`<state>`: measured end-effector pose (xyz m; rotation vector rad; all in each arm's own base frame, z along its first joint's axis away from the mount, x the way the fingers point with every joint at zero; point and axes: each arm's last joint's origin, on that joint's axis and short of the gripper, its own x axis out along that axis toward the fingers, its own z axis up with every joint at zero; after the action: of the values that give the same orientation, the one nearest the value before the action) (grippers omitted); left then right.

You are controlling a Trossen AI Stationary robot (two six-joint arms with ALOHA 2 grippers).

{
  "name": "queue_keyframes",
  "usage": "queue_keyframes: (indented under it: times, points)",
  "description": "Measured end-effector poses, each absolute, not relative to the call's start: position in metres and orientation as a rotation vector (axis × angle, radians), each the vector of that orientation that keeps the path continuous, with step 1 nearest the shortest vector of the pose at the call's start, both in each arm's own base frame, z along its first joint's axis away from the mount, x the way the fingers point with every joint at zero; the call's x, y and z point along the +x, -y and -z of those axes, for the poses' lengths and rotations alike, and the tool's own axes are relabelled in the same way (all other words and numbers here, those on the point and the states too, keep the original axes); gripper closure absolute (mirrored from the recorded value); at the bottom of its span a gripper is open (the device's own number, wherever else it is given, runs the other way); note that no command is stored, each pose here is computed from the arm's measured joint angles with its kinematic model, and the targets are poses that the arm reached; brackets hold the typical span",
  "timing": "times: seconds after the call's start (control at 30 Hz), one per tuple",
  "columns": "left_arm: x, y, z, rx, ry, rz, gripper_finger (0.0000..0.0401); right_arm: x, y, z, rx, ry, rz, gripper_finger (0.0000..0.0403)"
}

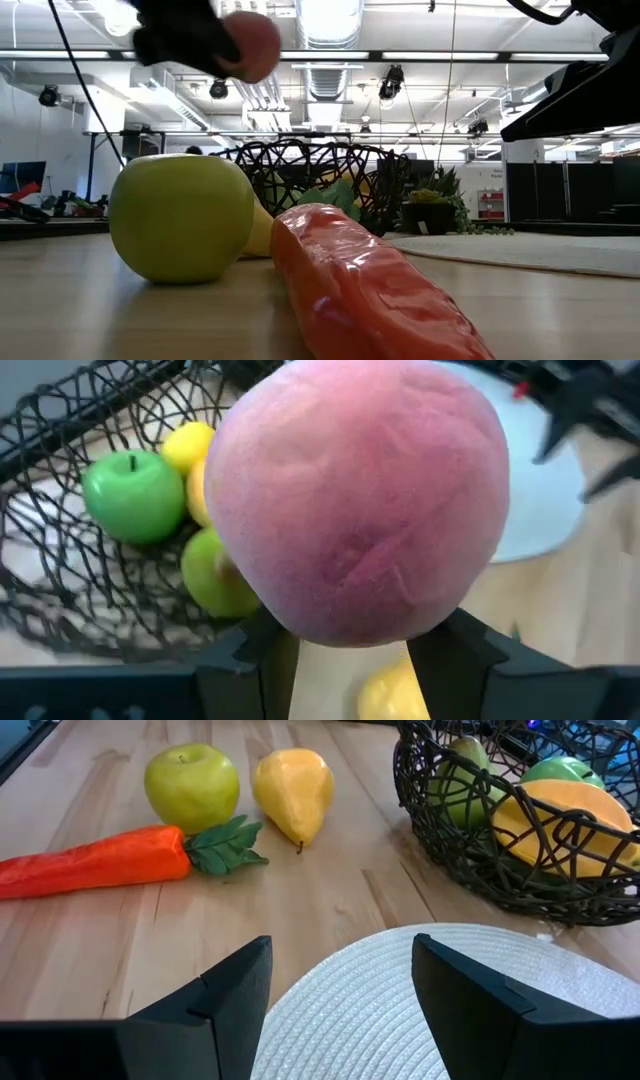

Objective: Build produce basket
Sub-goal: Put the peach into the wire basket

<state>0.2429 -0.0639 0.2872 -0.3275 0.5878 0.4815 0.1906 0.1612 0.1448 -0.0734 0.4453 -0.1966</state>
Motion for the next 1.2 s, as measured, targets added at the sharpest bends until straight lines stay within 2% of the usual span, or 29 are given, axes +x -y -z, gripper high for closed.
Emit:
queue_keyframes:
  times: [0.3, 0.57, 0.73, 0.97, 1.2]
  points:
    - [0.291, -0.024, -0.297, -0.129, -1.069, -0.748, 0.0263, 0.190, -0.161, -0.144, -0.080, -0.448, 0.196, 0.0177]
    - [0.344, -0.050, -0.255, 0.238, -1.500, -0.631, 0.0260, 0.190, -0.160, -0.144, -0.081, -0.450, 0.197, 0.0177]
    - [0.356, -0.054, -0.225, 0.459, -1.733, -0.660, 0.0253, 0.189, -0.160, -0.142, -0.079, -0.452, 0.197, 0.0177]
    - [0.360, -0.055, -0.200, 0.557, -1.848, -0.653, 0.0251, 0.188, -0.159, -0.141, -0.083, -0.456, 0.198, 0.0177]
    - [0.360, -0.055, -0.201, 0.554, -1.841, -0.658, 0.0244, 0.188, -0.159, -0.141, -0.083, -0.456, 0.198, 0.0177]
